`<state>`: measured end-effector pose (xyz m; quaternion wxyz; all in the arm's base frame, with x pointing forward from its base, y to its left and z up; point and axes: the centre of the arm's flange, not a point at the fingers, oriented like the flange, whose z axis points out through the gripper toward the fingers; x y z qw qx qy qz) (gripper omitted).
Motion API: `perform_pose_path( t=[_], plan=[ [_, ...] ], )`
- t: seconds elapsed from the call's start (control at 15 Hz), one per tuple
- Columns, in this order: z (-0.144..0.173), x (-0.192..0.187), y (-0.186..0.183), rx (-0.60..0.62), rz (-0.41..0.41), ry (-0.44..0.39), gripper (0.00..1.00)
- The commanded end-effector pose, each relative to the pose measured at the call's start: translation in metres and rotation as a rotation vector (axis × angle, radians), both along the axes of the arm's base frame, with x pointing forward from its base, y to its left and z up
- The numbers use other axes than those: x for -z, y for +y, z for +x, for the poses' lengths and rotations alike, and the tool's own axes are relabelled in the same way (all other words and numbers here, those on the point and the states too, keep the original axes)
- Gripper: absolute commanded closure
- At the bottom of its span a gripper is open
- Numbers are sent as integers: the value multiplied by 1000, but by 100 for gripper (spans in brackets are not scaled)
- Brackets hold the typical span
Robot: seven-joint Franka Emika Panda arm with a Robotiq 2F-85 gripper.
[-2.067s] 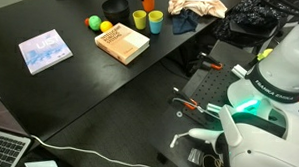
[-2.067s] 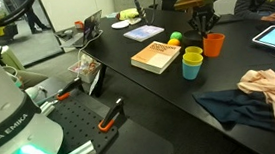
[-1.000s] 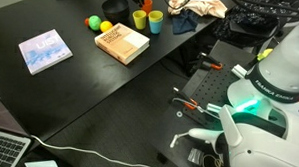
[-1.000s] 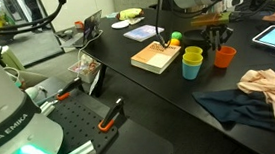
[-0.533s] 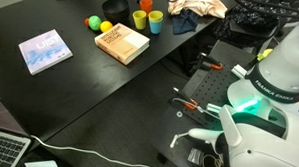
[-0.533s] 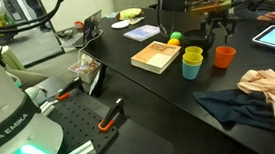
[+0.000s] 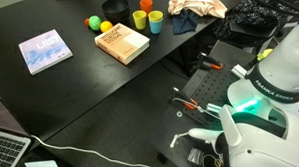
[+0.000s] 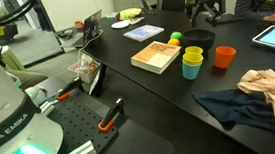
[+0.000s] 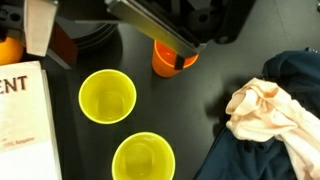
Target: Remove the yellow, orange and yellow cups and put them on the table
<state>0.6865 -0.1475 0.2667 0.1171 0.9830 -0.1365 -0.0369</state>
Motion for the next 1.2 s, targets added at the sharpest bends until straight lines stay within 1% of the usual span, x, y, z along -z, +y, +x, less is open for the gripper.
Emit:
perform_pose_path(
  t=[0.0, 0.13, 0.2, 0.33, 0.47, 0.6, 0.8, 1.0, 1.13],
  plan=[
    [-64, -4, 34, 74, -5, -11, 0],
    [-82, 7, 41, 100, -9, -9, 0],
    [-90, 15, 42, 111, -36, -24, 0],
    [-104, 32, 40, 129, -45, -51, 0],
    [-113, 45, 36, 153, -26, -85, 0],
    [-119, 53, 28, 177, 17, -147, 0],
    [-123, 60, 15, 194, 33, -210, 0],
    [-126, 65, 3, 233, 66, -242, 0],
    [-128, 67, 2, 243, 80, -244, 0]
  ],
)
